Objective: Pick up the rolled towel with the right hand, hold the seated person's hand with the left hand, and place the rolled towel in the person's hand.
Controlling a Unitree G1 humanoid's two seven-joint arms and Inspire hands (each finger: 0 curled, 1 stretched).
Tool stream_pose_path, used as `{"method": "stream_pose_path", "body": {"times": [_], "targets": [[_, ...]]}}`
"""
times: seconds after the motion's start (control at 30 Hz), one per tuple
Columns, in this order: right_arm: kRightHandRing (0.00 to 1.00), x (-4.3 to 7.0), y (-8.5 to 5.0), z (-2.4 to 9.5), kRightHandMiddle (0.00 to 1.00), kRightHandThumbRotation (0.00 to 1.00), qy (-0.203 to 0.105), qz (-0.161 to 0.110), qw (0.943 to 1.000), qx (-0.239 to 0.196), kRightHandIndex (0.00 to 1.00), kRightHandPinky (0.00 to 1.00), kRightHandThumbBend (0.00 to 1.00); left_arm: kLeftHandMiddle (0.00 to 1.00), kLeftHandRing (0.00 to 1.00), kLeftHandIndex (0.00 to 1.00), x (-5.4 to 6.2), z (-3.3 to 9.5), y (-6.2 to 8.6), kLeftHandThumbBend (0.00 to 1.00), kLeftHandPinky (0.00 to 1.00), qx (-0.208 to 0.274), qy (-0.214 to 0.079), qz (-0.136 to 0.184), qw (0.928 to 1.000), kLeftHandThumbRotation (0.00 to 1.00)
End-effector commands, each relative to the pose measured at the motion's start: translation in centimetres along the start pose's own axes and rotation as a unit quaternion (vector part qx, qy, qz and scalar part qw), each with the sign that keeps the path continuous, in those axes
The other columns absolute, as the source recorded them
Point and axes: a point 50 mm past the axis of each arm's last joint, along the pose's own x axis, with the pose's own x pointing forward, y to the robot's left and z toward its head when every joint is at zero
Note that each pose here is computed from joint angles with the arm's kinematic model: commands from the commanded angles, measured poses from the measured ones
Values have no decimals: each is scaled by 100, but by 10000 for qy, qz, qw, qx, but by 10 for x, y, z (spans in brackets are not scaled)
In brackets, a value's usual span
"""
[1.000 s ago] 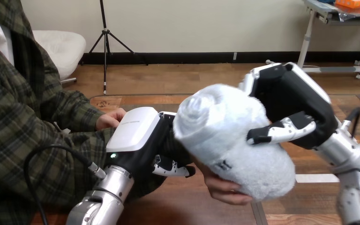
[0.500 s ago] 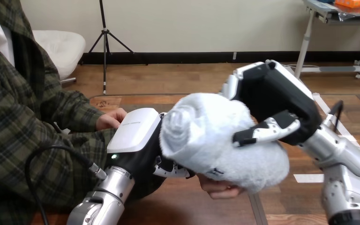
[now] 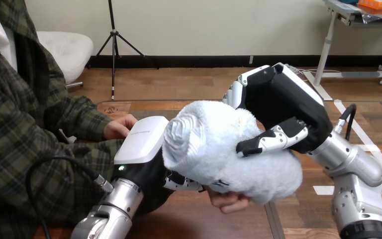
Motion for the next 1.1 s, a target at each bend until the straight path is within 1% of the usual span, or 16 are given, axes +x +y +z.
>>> {"method": "stream_pose_path", "body": {"times": [0.0,0.33,0.9,1.07], "targets": [[20,23,-2,6,25,0,-235,258,9993,-152,27,14,73,47,43,49,6,12,11,94,39,-2,-265,237,9994,0],[20,23,1,5,24,0,-318,251,9992,-55,26,14,73,47,43,49,5,11,12,94,39,-2,-223,198,9996,0],[19,22,3,4,25,0,-321,235,9992,103,26,14,74,48,43,49,3,9,14,94,40,21,-221,211,9995,0],[19,21,3,4,25,0,-306,222,9993,69,26,14,74,48,44,49,2,8,15,94,40,30,-218,228,9995,0]]}}
